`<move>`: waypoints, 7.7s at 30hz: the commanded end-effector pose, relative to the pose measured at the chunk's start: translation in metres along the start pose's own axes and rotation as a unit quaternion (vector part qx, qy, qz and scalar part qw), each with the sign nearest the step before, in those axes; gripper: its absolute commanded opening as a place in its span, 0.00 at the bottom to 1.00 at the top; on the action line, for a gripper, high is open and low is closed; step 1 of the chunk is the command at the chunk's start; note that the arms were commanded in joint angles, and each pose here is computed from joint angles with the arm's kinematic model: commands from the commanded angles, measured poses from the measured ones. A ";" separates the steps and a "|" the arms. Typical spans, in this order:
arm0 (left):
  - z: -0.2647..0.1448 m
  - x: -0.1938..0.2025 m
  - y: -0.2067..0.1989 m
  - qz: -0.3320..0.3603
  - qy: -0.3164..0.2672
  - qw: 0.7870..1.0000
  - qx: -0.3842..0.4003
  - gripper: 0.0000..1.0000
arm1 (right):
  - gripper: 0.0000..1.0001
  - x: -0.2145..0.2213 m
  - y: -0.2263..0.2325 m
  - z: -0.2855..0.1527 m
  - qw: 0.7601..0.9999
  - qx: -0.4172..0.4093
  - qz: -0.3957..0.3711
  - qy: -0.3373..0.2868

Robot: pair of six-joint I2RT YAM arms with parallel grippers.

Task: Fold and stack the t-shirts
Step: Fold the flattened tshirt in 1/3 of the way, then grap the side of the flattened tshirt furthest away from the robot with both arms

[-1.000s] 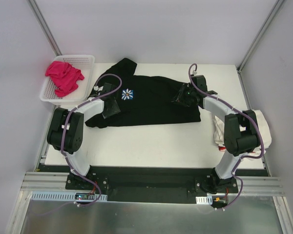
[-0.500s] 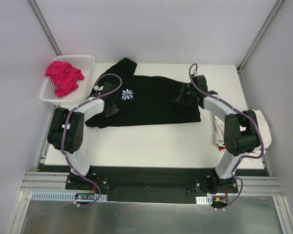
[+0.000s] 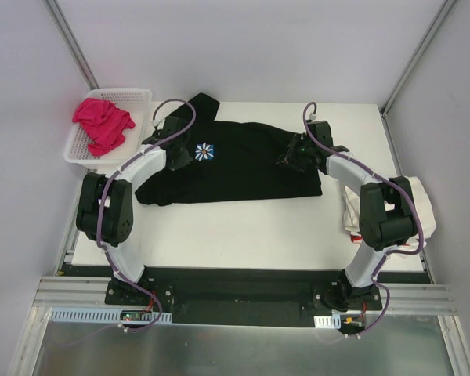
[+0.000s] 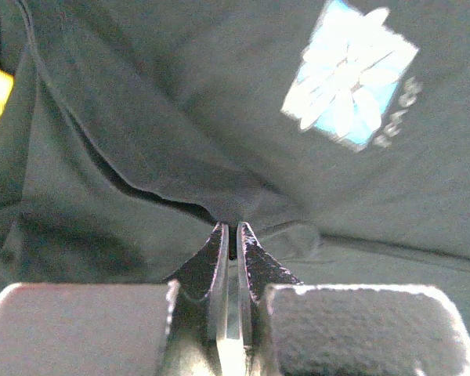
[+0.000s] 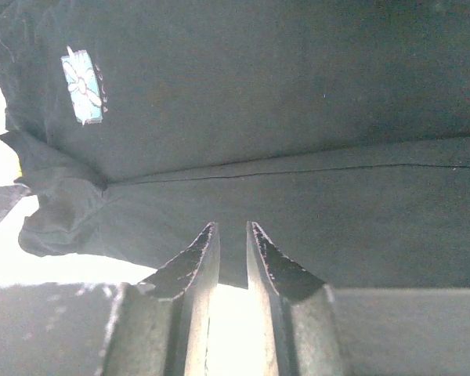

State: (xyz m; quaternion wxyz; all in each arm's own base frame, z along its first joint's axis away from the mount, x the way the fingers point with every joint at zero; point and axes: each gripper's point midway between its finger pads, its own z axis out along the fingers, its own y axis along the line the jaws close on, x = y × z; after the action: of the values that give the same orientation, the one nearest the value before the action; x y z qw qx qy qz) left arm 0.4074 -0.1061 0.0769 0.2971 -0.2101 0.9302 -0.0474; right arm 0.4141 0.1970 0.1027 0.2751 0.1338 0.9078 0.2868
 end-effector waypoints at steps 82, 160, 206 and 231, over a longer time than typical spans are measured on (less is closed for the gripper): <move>-0.151 -0.008 -0.061 0.105 -0.158 0.963 0.191 0.80 | 0.26 0.046 0.003 0.059 0.994 -0.073 0.033 0.069; -0.046 0.190 -0.185 0.163 0.184 0.900 0.360 0.84 | 0.15 -0.101 -0.164 0.027 0.985 0.095 0.114 -0.088; -0.027 0.210 -0.165 0.159 0.212 0.908 0.324 0.84 | 0.24 -0.166 -0.156 0.030 0.978 0.123 0.089 -0.144; -0.023 0.211 -0.162 0.160 0.211 0.911 0.317 0.84 | 0.01 -0.120 -0.131 0.040 0.985 0.103 0.084 -0.112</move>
State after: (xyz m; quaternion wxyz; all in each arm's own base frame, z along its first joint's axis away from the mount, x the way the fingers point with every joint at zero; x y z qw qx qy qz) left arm 0.3123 -0.3541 0.0474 0.1825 0.0708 0.9087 -0.3688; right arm 0.5269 0.0459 0.0240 0.3254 0.2812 0.8842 0.1822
